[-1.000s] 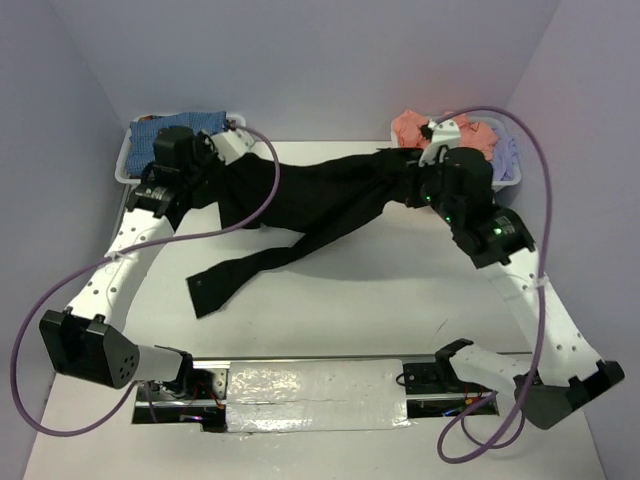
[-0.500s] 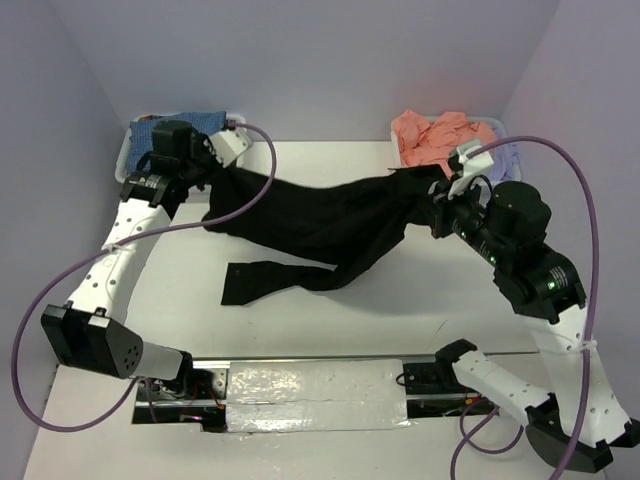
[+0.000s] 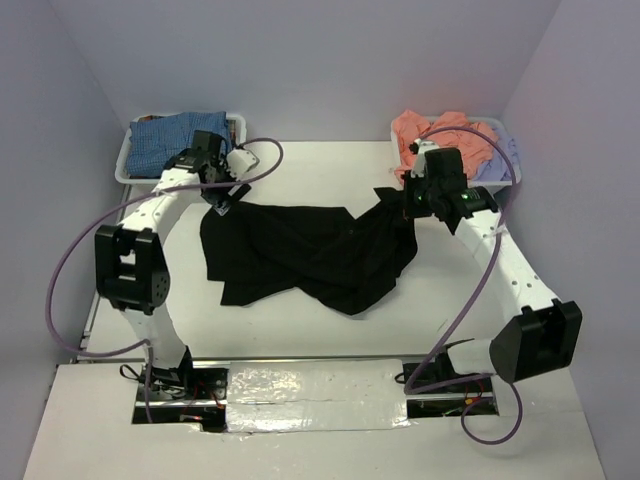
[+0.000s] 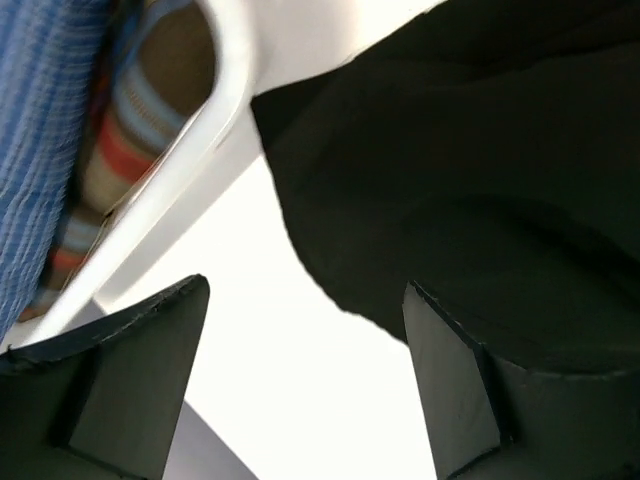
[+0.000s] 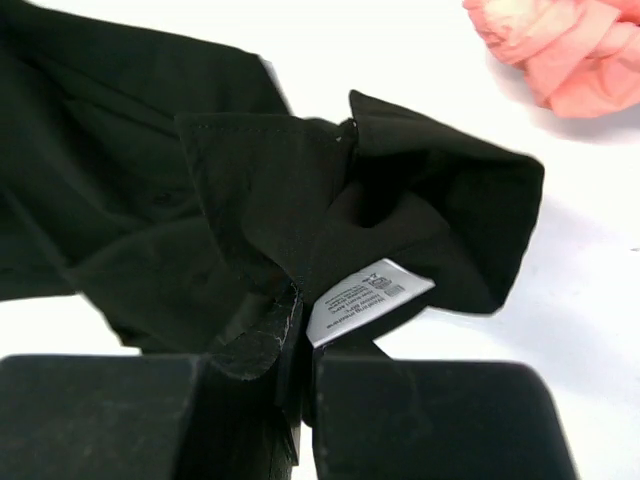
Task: Fold and stack the long sleeve shirts
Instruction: Flatten the shirt out
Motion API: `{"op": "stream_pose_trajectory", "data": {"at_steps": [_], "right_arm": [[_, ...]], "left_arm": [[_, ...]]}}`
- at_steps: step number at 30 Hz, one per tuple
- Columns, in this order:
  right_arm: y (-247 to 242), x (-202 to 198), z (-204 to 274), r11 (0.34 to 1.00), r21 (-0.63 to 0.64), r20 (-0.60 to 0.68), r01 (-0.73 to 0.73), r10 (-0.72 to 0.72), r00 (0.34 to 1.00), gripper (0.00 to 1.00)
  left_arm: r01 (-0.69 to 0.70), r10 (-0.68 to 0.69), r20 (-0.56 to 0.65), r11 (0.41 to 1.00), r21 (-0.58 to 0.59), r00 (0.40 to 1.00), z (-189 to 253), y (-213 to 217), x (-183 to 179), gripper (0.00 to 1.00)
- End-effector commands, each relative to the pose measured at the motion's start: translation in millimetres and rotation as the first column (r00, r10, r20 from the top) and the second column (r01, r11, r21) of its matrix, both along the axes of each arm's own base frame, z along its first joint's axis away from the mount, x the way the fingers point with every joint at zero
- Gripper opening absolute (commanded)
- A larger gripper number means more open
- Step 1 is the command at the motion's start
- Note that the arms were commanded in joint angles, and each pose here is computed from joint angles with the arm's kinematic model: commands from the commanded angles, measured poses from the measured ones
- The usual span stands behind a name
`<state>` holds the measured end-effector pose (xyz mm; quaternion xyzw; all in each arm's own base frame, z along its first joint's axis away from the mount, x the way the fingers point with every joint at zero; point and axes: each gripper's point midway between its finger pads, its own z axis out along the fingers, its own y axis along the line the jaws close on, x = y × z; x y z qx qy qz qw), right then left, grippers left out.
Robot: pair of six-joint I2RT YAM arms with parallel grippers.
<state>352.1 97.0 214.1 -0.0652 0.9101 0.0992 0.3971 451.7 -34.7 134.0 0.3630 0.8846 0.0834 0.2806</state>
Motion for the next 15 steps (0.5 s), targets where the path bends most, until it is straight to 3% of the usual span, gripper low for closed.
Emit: {"op": "stream_pose_trajectory", "data": {"at_steps": [1, 2, 4, 6, 9, 12, 15], "right_arm": [[14, 0, 46, 0.994, 0.110, 0.154, -0.029, 0.011, 0.988, 0.00], [14, -1, 46, 0.993, 0.116, 0.156, -0.028, 0.009, 0.988, 0.00], [14, -3, 40, 0.992, 0.123, 0.140, -0.023, 0.005, 0.990, 0.00], [15, -4, 35, 0.992, 0.126, 0.123, -0.022, 0.006, 0.992, 0.00], [17, -5, 29, 0.991, 0.134, 0.111, -0.025, 0.010, 0.994, 0.00], [20, -6, 24, 0.988, 0.149, 0.105, -0.032, 0.016, 0.994, 0.00], [24, -8, 22, 0.985, 0.164, 0.094, -0.046, 0.031, 0.995, 0.00]], "left_arm": [[0.046, -0.039, 0.104, 0.997, -0.064, 0.994, 44, -11, -15, 0.91], [0.119, -0.117, 0.072, 0.993, -0.028, 0.991, 33, -11, -34, 0.88], [0.252, -0.252, 0.016, 0.968, -0.005, 0.968, 15, -22, -60, 0.73], [0.416, -0.410, -0.098, 0.908, 0.046, 0.907, -17, -17, -105, 0.60], [0.575, -0.549, -0.210, 0.814, 0.083, 0.809, -49, -6, -151, 0.64], [0.575, -0.541, -0.213, 0.802, 0.163, 0.814, -71, 8, -156, 0.71], [0.572, -0.532, -0.237, 0.806, 0.154, 0.813, -85, 9, -157, 0.77]]}}
